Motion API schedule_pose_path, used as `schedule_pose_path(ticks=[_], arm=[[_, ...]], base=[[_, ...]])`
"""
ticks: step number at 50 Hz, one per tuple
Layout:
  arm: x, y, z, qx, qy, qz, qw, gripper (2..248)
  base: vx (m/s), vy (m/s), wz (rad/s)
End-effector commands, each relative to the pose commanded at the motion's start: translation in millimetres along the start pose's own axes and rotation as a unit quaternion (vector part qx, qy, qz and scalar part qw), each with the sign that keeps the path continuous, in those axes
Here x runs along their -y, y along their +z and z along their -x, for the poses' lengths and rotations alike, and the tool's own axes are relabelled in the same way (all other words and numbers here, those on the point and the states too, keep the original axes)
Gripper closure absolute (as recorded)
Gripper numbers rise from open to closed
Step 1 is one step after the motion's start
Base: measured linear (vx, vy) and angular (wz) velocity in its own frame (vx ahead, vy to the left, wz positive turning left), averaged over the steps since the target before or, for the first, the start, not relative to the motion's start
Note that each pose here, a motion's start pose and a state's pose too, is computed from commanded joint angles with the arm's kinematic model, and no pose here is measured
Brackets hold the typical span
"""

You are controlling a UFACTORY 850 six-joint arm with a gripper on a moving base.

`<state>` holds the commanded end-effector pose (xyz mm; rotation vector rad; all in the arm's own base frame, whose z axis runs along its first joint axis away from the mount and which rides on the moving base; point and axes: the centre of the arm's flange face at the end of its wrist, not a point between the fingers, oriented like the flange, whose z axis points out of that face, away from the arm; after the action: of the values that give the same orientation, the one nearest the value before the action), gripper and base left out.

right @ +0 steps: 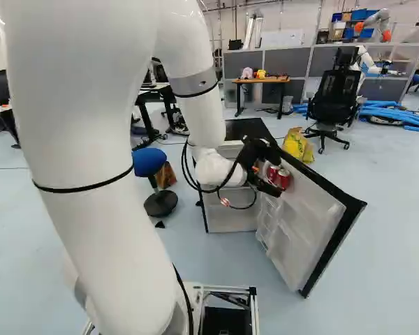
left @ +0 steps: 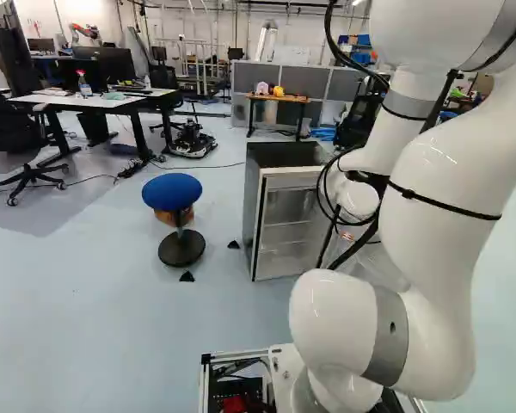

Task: Grab a drink from the fridge

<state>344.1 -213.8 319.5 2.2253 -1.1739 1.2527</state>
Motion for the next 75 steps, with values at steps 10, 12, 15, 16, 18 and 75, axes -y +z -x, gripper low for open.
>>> schedule_pose_path(ticks=[10,12,15,16,18,75], arm=[[-0.3,1.0,-0.2,0.002,0.001,0.001,1.0000,3],[-0.3,1.0,-0.2,0.002,0.001,0.001,1.0000,3],[-0.3,1.0,-0.2,0.002,0.001,0.001,1.0000,3],[-0.3,1.0,-0.2,0.002,0.001,0.001,1.0000,3],[-0.3,1.0,-0.2,0.002,0.001,0.001,1.0000,7],[-0.3,1.0,-0.2,0.002,0.001,0.001,1.0000,91]], base=[[0.000,0.000,0.000],[0.000,0.000,0.000],[0.000,0.000,0.000],[0.000,0.000,0.000],[0.000,0.000,0.000],[0.000,0.000,0.000]])
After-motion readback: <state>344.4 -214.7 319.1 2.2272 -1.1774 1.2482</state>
